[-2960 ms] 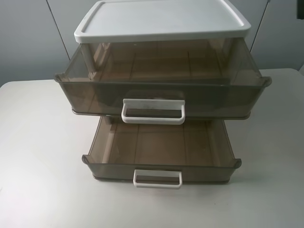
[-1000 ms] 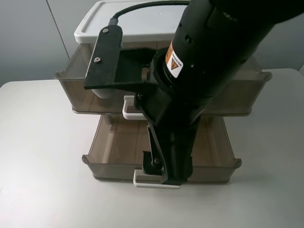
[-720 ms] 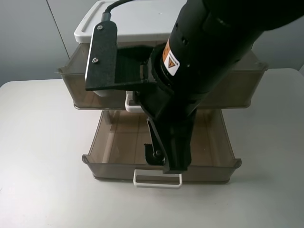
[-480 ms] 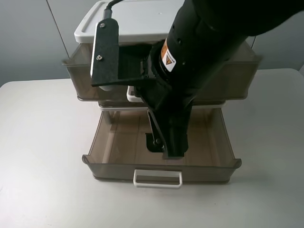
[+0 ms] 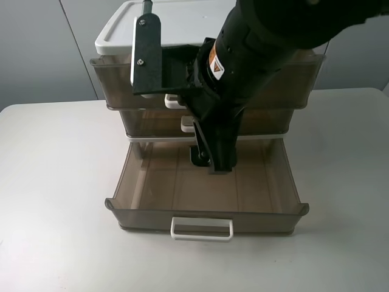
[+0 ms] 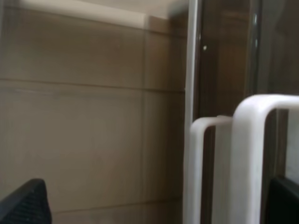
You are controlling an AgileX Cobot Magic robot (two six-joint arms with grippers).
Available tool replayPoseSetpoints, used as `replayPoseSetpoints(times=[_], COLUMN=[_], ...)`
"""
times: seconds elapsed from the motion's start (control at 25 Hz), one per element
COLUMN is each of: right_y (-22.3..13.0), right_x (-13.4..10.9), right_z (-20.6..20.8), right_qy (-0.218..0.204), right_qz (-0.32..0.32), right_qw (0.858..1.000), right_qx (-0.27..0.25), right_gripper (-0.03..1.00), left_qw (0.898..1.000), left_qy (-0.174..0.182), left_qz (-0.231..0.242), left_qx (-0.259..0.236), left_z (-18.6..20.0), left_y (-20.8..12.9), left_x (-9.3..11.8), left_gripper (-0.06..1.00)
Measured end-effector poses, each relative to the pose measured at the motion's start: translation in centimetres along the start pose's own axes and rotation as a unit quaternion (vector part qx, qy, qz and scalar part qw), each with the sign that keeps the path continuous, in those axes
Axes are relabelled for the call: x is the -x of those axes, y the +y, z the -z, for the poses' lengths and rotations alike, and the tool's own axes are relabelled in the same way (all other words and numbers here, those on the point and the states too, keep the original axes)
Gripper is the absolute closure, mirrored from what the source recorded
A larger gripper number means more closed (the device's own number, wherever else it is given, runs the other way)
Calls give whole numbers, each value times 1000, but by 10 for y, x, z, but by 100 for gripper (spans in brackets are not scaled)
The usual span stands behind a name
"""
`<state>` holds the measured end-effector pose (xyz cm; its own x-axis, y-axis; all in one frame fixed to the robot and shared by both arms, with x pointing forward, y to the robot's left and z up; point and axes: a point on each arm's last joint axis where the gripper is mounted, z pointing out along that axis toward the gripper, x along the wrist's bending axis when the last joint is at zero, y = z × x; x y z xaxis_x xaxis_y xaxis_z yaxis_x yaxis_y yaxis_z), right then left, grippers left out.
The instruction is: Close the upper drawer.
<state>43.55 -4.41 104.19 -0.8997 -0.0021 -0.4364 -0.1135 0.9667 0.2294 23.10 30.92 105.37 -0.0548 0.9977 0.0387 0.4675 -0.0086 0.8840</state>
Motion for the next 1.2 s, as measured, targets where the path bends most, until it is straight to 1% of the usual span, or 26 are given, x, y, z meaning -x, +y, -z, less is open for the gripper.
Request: replayPoseSetpoints(times=[0.2,0.36,0.68,0.8,1.0,1.2], right_y=[1,2,5,4,3,6], right_x=[8,13,16,21,24,25], right_z=[-1,-4,-4,-5,-12,-15], right_qy=[-41,-55,-66,-76,-78,-85], right_qz=[30,31,32,30,26,27], right_qw=[999,998,996,996,995,994], right_qx=[9,24,41,48,52,66], right_gripper=[27,27,27,27,27,27], left_qw=[1000,1000,1000,1000,1000,1000], left_qy=[0,0,0,0,0,1], left_qz=[0,0,0,0,0,0], left_qx=[0,0,0,0,0,0], left_z=[0,0,0,0,0,0], left_y=[0,0,0,0,0,0], left_x=[0,0,0,0,0,0], left_gripper=[20,20,20,20,20,20])
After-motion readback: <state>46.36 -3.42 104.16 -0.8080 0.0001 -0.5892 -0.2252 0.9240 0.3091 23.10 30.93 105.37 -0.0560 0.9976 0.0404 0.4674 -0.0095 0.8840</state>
